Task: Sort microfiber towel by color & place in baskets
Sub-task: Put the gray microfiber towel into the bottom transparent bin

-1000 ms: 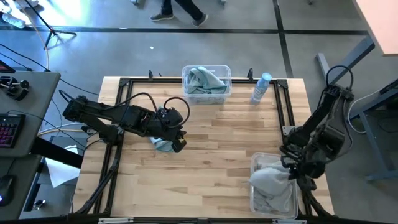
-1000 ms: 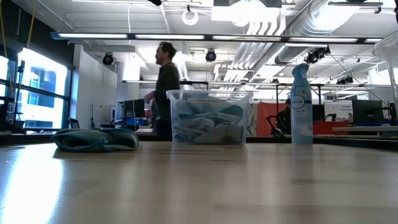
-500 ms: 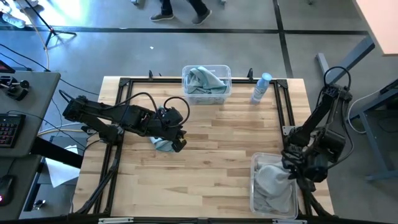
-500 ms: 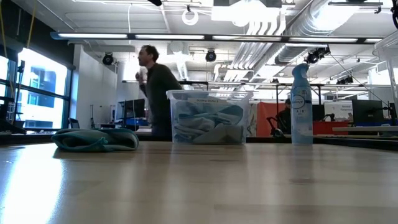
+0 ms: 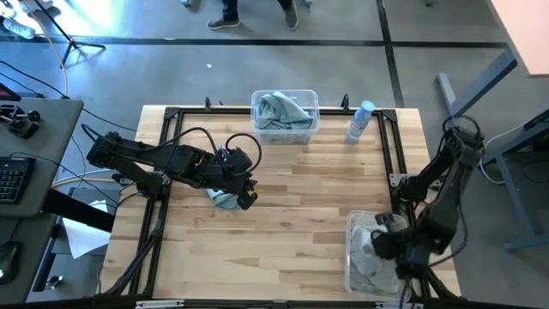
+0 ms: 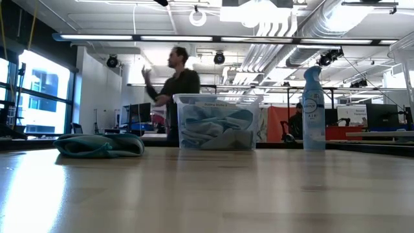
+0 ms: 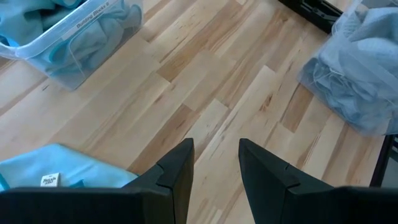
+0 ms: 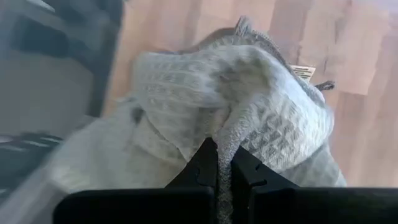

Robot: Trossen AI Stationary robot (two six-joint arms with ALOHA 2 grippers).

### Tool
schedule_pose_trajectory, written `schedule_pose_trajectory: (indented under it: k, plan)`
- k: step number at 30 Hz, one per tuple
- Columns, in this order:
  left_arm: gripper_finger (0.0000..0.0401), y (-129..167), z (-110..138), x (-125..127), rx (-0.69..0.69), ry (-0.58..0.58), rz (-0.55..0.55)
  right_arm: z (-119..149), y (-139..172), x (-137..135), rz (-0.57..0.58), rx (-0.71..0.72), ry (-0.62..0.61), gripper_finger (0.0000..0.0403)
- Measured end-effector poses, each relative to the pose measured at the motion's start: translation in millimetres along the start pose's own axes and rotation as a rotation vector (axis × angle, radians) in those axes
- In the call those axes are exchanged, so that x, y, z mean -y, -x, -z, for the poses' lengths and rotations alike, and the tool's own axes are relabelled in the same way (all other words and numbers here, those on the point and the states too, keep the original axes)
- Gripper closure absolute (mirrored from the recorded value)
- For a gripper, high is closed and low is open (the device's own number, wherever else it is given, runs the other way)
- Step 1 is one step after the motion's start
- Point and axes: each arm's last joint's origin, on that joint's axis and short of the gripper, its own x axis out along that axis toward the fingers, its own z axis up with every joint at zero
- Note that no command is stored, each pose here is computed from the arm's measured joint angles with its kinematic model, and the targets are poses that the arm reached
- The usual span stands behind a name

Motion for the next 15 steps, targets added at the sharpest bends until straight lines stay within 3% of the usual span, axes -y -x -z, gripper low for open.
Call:
schedule_pose_trajectory:
  k: [5, 15]
  plan:
    - [0.0284, 0, 0, 0, 0.000, 0.000, 0.000, -5, -19, -10, 0.032, -0.017, 0.066, 0.0403]
    - [0.0284, 0, 1, 1, -0.032, -0.011, 0.032, 3, -46, -11, -0.021, -0.050, -0.057, 0.0403]
